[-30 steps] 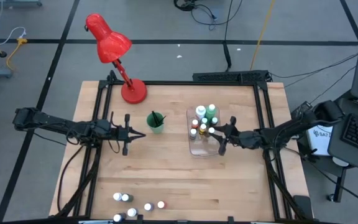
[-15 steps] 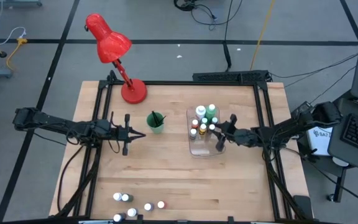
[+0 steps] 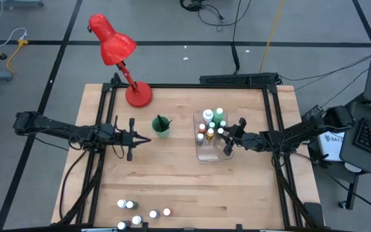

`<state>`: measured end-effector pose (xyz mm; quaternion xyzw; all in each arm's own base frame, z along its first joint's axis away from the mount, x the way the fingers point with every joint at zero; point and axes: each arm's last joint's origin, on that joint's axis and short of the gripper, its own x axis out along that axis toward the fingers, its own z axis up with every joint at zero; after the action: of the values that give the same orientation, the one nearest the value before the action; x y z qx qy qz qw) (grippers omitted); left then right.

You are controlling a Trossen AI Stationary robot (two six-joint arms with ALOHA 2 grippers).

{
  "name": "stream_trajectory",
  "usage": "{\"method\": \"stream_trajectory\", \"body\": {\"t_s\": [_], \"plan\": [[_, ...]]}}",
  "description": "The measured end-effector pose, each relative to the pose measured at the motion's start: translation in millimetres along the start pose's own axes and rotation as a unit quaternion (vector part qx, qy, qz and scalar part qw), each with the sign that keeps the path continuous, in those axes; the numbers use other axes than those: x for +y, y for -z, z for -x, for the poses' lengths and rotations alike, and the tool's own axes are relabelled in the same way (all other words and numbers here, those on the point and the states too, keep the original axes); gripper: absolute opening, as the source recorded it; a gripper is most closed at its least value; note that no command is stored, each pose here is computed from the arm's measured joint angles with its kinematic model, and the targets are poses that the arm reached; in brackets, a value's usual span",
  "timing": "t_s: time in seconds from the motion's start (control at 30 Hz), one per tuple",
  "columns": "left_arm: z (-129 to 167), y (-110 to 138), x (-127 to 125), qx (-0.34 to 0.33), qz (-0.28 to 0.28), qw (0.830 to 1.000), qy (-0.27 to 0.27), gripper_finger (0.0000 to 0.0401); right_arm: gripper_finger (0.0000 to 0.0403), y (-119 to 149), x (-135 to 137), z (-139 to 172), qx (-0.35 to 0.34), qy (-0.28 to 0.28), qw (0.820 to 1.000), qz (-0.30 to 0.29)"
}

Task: Pick & Place Paint Supplies
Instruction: Put the small black paint bottle into the transparent bin, then put the small red paint bottle into the transparent bin

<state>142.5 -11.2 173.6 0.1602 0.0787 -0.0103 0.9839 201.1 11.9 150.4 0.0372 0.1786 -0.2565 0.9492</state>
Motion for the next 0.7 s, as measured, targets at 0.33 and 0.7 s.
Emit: {"method": "stream_trajectory", "body": {"t_s": [0.33, 0.7], "plan": [[0.0, 0.0, 0.0, 0.0, 0.0, 1.0, 0.0, 0.0015, 0.0168, -12.8, 3.6, 1.3, -0.057, -0.014, 0.998, -0.02], [0.0, -1.2, 1.1, -0.004, 0.022, 1.0, -0.014, 0.0014, 0.0148, -39.2, 30.4, 26.7, -0.198, -0.174, 0.965, 0.012]]}}
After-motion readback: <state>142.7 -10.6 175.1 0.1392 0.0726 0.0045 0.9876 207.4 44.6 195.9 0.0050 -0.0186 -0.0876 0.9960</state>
